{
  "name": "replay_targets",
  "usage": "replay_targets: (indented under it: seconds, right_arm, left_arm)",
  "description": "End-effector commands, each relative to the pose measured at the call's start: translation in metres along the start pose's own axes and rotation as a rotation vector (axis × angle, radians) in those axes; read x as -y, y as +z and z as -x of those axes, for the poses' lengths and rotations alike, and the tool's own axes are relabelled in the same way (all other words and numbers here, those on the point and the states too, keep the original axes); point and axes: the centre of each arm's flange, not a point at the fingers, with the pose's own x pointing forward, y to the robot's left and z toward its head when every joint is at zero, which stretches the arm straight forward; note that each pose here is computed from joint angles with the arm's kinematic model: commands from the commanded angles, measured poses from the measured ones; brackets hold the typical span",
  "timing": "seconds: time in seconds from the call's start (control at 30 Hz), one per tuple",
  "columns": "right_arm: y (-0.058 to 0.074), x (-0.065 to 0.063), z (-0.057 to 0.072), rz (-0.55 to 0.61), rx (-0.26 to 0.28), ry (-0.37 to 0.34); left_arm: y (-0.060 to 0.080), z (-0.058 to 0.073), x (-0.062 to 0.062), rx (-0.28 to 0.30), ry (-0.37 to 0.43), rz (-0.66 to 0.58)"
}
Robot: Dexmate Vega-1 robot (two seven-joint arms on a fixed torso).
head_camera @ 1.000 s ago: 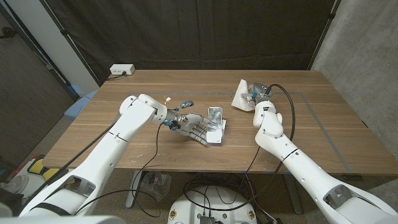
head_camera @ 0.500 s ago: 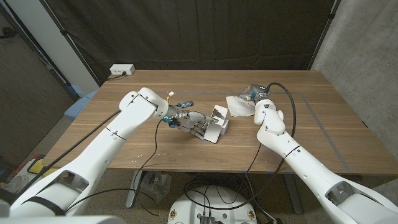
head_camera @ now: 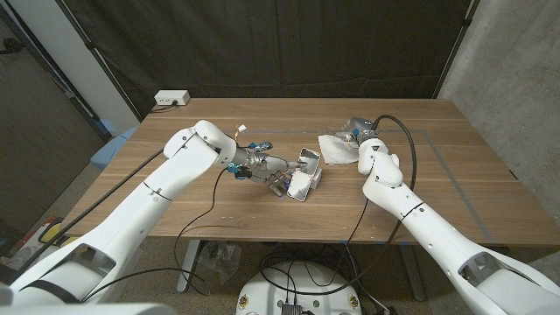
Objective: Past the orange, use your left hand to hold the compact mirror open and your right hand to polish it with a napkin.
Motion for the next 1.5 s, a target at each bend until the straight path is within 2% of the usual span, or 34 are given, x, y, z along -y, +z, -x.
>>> replay_targets:
  seconds: [0.03,0.4,0.6,0.7,0.9,0.97,1.03,1.17,1.27,1.37,1.5]
  right_arm:
    - [0.001,0.005,-0.004,-0.035,0.030,-0.008]
    - [0.004,0.011,-0.009,-0.080,0.055,0.061]
    - [0.000,0.013,-0.007,-0.207,0.101,0.061]
    - [-0.004,0.014,-0.005,-0.312,0.136,0.052]
    - [-0.011,0.015,-0.001,-0.514,0.200,0.036]
    - [-0.012,0.015,0.002,-0.559,0.225,0.030]
    - [-0.012,0.016,0.003,-0.609,0.243,0.024]
    - [-0.015,0.015,0.005,-0.724,0.282,0.025]
    - [-0.020,0.014,0.006,-0.825,0.301,0.010]
    - [-0.024,0.014,0.007,-0.901,0.305,0.010]
    - [-0.030,0.015,0.007,-0.993,0.308,-0.003]
  left_arm:
    - [0.005,0.027,-0.001,0.121,0.198,-0.011]
    - [0.002,0.047,0.001,0.183,0.389,-0.038]
    - [-0.002,0.059,0.003,0.241,0.527,-0.056]
    - [-0.006,0.064,0.004,0.281,0.597,-0.057]
    - [-0.019,0.068,0.005,0.419,0.737,-0.060]
    - [-0.023,0.069,0.004,0.477,0.748,-0.054]
    - [-0.026,0.069,0.003,0.510,0.749,-0.056]
    - [-0.033,0.070,-0.001,0.592,0.712,-0.060]
    - [-0.042,0.071,-0.004,0.686,0.682,-0.053]
    - [-0.049,0.073,-0.007,0.736,0.671,-0.050]
    - [-0.056,0.077,-0.009,0.758,0.660,-0.054]
